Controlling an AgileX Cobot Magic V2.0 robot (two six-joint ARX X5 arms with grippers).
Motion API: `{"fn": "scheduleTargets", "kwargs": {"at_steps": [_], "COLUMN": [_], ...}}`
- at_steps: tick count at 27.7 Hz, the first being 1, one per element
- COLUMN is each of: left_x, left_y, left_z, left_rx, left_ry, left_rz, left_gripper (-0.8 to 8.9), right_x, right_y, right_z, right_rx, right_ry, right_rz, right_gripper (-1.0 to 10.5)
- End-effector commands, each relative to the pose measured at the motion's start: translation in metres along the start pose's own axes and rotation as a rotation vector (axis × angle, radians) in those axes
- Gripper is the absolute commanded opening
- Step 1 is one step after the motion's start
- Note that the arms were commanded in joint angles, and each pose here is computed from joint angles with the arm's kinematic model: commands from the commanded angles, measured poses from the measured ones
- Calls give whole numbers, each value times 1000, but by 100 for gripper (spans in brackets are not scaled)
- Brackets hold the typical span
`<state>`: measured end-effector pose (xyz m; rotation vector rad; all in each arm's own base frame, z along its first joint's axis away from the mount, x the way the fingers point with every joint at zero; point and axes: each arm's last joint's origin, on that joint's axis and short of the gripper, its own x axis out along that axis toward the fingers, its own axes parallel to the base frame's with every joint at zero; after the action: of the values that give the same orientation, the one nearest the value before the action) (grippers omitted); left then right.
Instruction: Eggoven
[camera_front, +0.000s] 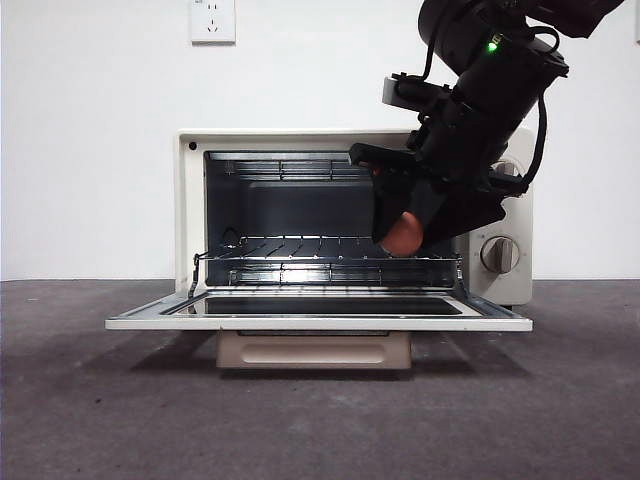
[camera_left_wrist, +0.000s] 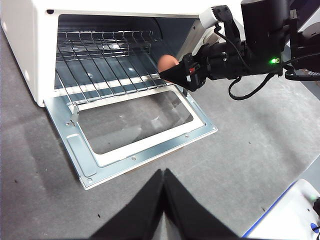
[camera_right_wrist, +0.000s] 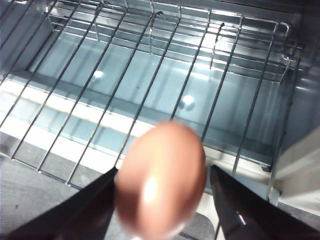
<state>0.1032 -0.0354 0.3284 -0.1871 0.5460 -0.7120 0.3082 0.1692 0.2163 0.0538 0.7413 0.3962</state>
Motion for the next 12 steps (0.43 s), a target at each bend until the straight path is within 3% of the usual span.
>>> {"fn": "scheduleTargets", "kwargs": {"at_steps": [1, 12], "left_x": [0, 0], "left_y": [-1, 0], "left_z": [3, 3], "left_rx": [5, 6], "left_ry": [-10, -10], "left_rz": [-6, -5], "left_gripper": [6, 6], "right_x": [5, -3], "right_y": [2, 4], "right_z": [2, 8], "right_rx": [7, 7], "right_ry": [-5, -31], "right_rz": [2, 10], "right_gripper": [296, 297]}}
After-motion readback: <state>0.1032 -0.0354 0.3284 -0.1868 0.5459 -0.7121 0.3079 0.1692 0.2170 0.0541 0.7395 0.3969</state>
